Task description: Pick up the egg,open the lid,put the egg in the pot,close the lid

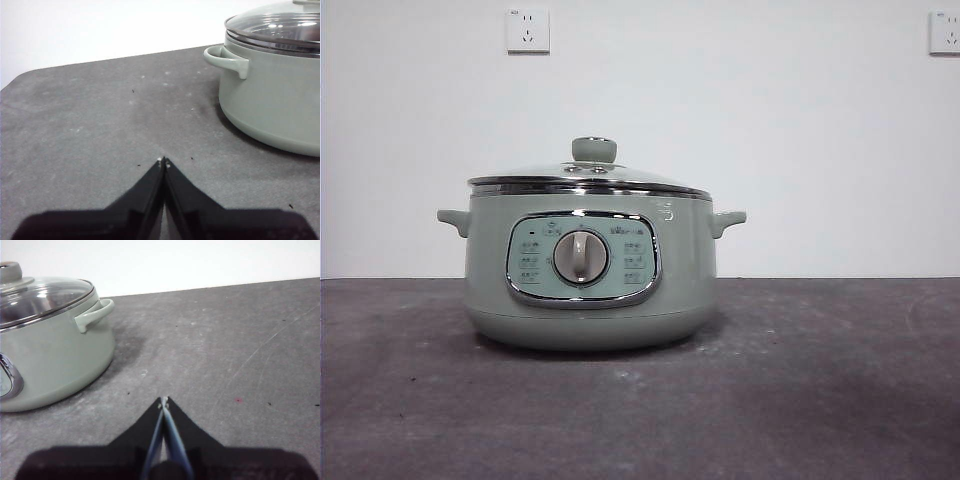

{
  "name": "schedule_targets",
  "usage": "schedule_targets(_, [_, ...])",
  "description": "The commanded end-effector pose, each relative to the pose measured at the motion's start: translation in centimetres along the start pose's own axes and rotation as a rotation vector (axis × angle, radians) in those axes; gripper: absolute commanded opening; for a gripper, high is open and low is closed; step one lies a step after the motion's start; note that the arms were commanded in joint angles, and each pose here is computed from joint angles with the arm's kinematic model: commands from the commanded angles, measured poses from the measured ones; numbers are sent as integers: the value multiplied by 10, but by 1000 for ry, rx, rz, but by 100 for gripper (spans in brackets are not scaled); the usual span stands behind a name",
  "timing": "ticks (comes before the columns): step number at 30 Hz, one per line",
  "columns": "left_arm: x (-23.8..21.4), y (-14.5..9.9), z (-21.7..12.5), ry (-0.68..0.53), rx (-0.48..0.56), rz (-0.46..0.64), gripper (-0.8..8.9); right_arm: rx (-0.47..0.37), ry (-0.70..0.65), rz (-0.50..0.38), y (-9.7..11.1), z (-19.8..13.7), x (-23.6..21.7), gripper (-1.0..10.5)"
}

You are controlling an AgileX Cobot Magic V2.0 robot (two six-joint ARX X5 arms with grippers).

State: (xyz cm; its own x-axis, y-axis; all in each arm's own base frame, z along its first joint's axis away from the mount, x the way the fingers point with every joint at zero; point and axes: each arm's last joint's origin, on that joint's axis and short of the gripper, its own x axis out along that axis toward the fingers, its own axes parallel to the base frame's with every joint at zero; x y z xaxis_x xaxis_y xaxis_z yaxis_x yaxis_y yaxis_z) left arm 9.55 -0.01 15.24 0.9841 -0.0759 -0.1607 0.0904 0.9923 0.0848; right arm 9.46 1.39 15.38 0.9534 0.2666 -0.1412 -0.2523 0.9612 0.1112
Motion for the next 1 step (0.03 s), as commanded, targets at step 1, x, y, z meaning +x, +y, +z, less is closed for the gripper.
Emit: schedule_targets(1, [1, 0, -5, 10, -9, 2, -1, 12, 16, -3, -1, -4, 1, 0])
